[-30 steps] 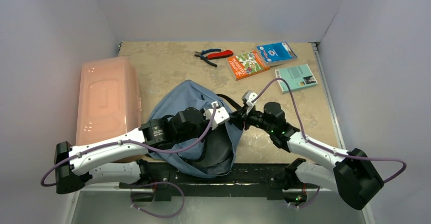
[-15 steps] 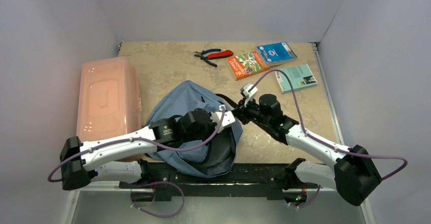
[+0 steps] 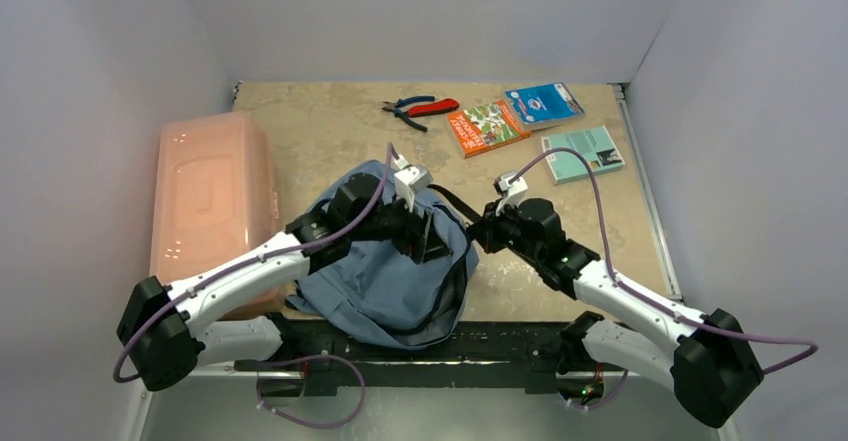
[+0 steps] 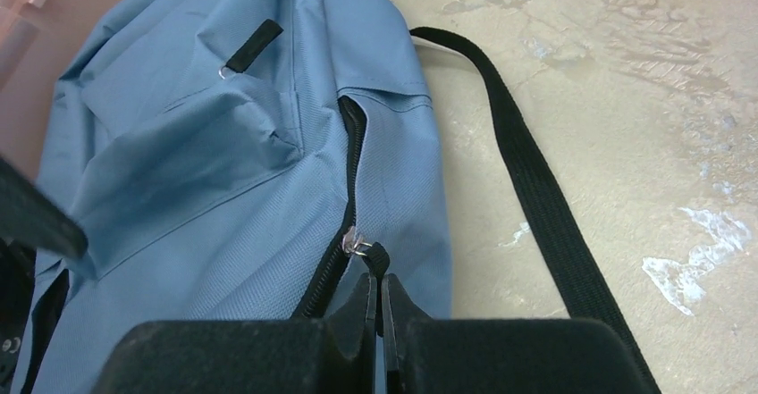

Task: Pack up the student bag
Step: Unzip the student bag at the center of the board.

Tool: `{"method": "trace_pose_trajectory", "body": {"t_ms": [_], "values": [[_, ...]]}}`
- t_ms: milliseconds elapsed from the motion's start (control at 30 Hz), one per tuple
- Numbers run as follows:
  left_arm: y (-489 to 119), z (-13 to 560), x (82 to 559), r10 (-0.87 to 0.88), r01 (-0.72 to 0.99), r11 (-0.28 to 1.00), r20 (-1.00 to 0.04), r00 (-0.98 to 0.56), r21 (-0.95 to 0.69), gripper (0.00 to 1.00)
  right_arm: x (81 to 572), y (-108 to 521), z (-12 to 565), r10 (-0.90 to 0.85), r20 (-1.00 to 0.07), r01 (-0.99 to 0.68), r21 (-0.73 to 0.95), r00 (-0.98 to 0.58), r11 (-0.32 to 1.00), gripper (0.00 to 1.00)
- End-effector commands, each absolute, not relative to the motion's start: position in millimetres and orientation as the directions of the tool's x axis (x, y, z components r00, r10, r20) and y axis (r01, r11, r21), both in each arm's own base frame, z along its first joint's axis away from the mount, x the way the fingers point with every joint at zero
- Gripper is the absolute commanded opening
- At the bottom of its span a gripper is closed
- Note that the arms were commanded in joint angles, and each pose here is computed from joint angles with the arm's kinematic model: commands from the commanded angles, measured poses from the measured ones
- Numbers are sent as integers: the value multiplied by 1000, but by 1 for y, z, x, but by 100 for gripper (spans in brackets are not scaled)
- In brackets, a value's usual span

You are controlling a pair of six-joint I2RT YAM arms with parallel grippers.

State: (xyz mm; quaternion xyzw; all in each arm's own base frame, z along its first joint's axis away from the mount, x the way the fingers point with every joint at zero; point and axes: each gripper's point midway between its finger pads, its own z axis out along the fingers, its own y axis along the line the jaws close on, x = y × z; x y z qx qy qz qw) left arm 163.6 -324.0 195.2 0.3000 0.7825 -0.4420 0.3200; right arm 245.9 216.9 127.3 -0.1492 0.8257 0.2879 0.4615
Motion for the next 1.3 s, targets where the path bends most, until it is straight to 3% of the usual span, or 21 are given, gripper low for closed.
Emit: {"method": "trace_pose_trajectory", "body": {"t_ms": [0, 267, 433, 733, 967, 1133, 1267], "values": [[-344, 255, 192, 16, 657, 315, -689, -725, -685, 74, 246, 229, 147, 24, -881, -582, 332, -473, 742, 0], [-364, 184, 264, -72, 346, 549, -455, -888, -761, 77, 237, 234, 156, 30, -885, -618, 348, -464, 705, 0], [-359, 129, 303, -176, 123, 637, -298, -938, -761, 68, 227, 235, 152, 27, -858, -598, 380, -514, 706, 0], [-335, 75, 361, -296, 38, 703, -341, -892, -710, 65, 175, 237, 122, -4, -693, -495, 511, -721, 703, 0], [-332, 79, 364, -275, 85, 713, -389, -879, -696, 67, 139, 232, 111, 15, -585, -430, 613, -811, 662, 0], [-330, 82, 364, -243, 122, 729, -421, -874, -674, 67, 151, 226, 114, 33, -623, -423, 568, -782, 706, 0], [-325, 77, 356, -220, 131, 736, -418, -881, -664, 64, 149, 232, 100, 46, -533, -343, 605, -845, 719, 0]]}}
